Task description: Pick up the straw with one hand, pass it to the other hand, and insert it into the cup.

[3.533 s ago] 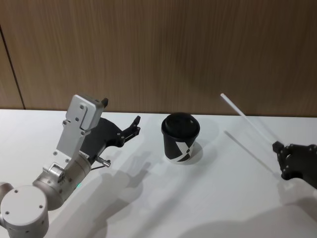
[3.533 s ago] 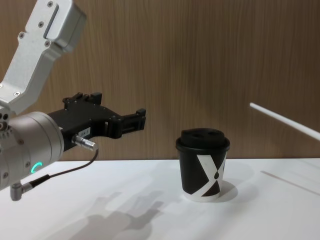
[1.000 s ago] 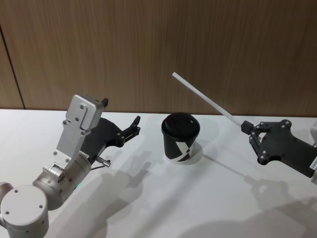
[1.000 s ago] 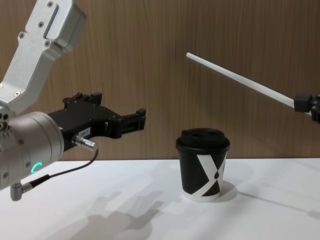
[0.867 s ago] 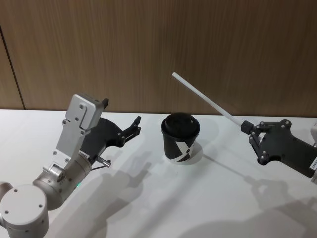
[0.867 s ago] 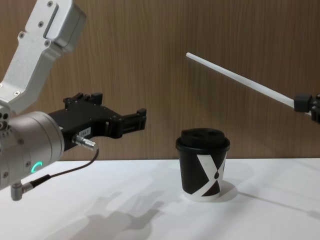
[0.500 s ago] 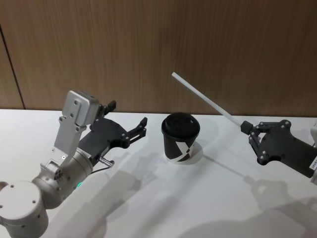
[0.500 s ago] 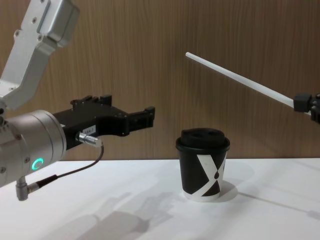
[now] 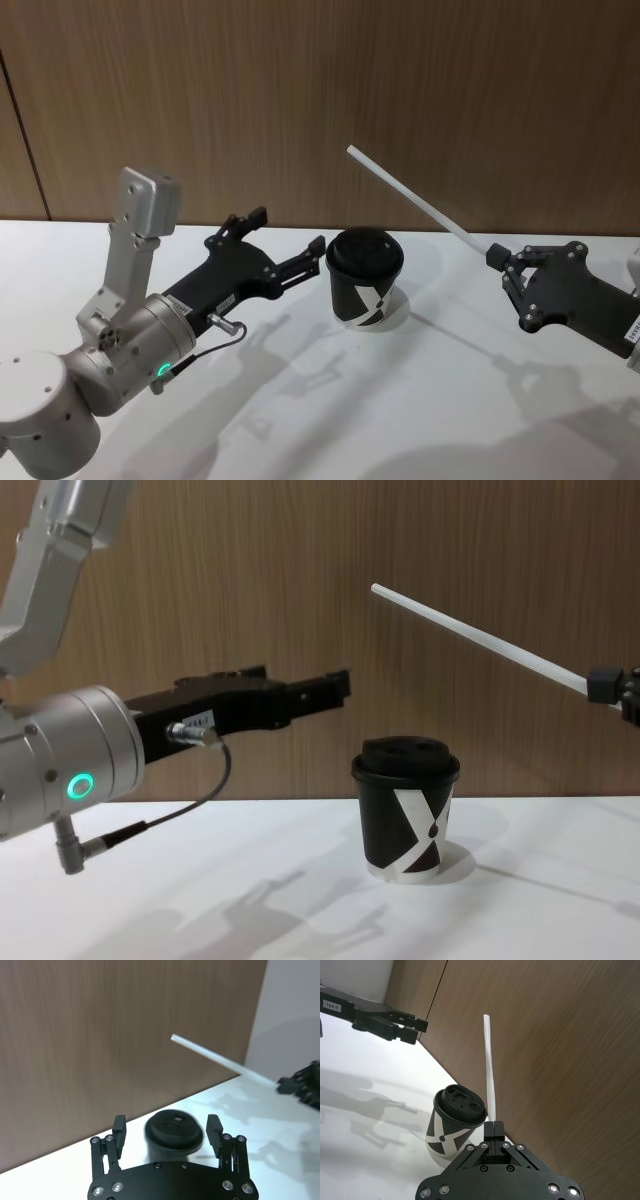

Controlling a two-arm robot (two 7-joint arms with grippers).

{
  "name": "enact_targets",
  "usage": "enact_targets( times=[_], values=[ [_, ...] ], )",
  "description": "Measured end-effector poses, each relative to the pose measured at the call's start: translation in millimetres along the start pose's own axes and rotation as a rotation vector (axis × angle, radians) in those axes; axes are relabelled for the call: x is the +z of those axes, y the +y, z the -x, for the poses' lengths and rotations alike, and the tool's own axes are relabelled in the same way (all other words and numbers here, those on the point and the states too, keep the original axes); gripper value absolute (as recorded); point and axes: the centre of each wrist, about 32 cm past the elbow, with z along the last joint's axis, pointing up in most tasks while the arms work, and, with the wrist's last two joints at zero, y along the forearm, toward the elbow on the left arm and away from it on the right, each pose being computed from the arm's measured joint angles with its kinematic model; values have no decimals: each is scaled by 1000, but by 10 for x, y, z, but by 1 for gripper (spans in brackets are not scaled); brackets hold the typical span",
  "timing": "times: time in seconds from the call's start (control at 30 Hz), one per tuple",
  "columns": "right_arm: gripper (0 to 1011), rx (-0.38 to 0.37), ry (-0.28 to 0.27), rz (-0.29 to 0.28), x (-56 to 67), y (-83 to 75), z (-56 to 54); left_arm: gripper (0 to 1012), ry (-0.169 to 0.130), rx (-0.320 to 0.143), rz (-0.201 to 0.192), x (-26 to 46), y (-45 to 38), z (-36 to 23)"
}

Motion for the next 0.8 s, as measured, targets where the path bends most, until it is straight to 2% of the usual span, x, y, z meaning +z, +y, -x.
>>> enact_targets(
  times=[0.17,0.27,0.37,0.4,0.5,0.53,0.57,0.6,0.7,0.73,0.8],
  values=[
    [0,0,0,0,0,0,0,1003,73,-44,23,5,-21,-7],
    [0,0,0,0,0,0,0,1003,134,-80,44,6,-44,-6],
    [0,0,0,0,0,0,0,1003,170,-99,58,4,-65,0],
    [0,0,0,0,0,0,0,1003,197,-113,67,1,-79,3],
    [0,0,0,0,0,0,0,1003,233,-131,82,-1,-104,8],
    [0,0,0,0,0,0,0,1003,260,-143,93,-3,-125,14],
    [0,0,0,0,0,0,0,1003,271,-149,97,-4,-133,17],
    [0,0,0,0,0,0,0,1003,295,-158,106,-9,-158,23],
    [0,0,0,0,0,0,0,1003,333,-171,117,-15,-198,30],
    [0,0,0,0,0,0,0,1003,354,-177,123,-17,-223,35],
    [0,0,0,0,0,0,0,1003,373,-183,127,-17,-248,39]
  ],
)
